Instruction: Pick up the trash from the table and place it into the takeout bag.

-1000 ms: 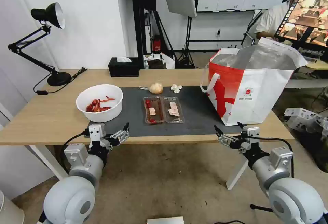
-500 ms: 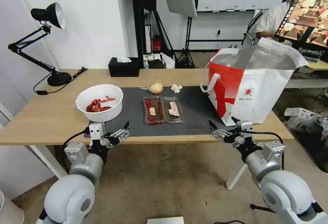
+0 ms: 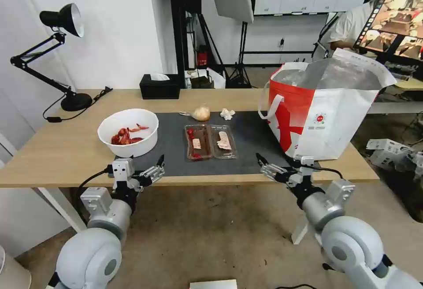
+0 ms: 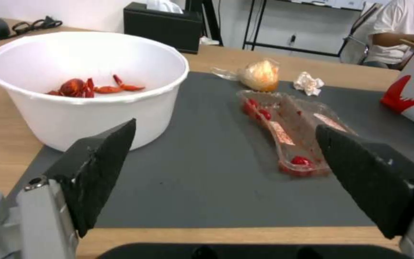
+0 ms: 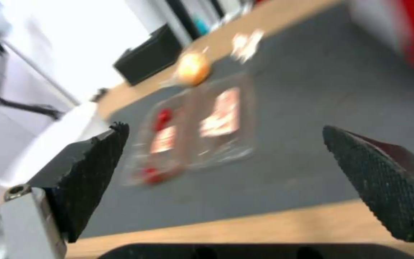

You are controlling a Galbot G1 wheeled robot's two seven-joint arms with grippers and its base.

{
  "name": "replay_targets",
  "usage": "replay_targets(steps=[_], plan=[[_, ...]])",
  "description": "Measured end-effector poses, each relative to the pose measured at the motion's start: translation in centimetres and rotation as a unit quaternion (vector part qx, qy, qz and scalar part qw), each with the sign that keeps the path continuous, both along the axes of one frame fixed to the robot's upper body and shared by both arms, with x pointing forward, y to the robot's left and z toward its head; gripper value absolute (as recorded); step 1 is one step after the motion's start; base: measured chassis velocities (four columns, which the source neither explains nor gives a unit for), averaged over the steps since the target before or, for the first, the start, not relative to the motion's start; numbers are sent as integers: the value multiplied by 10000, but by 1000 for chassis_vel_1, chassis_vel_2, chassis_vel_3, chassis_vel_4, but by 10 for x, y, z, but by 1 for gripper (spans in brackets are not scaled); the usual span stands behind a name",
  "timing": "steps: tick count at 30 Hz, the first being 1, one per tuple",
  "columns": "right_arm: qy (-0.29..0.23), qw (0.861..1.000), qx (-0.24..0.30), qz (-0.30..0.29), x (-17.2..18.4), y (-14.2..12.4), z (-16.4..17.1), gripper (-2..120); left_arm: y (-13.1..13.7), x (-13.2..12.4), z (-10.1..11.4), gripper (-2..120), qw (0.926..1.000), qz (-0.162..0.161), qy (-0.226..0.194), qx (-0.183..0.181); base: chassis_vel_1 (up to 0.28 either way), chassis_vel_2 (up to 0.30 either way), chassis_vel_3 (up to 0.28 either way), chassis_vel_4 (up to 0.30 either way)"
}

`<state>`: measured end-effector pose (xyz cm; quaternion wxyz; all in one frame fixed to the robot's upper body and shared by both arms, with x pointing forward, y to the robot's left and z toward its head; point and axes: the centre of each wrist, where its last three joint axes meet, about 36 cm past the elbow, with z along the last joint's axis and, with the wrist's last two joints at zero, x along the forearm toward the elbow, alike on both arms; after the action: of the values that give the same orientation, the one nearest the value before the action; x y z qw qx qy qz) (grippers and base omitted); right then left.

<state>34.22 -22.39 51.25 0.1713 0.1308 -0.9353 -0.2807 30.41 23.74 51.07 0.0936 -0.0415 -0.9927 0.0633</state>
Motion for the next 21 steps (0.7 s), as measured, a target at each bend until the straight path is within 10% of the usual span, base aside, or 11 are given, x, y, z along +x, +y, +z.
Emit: replay_targets(steps=[5,21], plan=[[689,9923,1027,110,30,24,9,100,2,-2,-1,100,10000,28,31,24,0,0,0,0],[2015,9637,1733,-241,98,73,3,100,8,-2,-5,100,9998,93,123,139,0,0,0,0]])
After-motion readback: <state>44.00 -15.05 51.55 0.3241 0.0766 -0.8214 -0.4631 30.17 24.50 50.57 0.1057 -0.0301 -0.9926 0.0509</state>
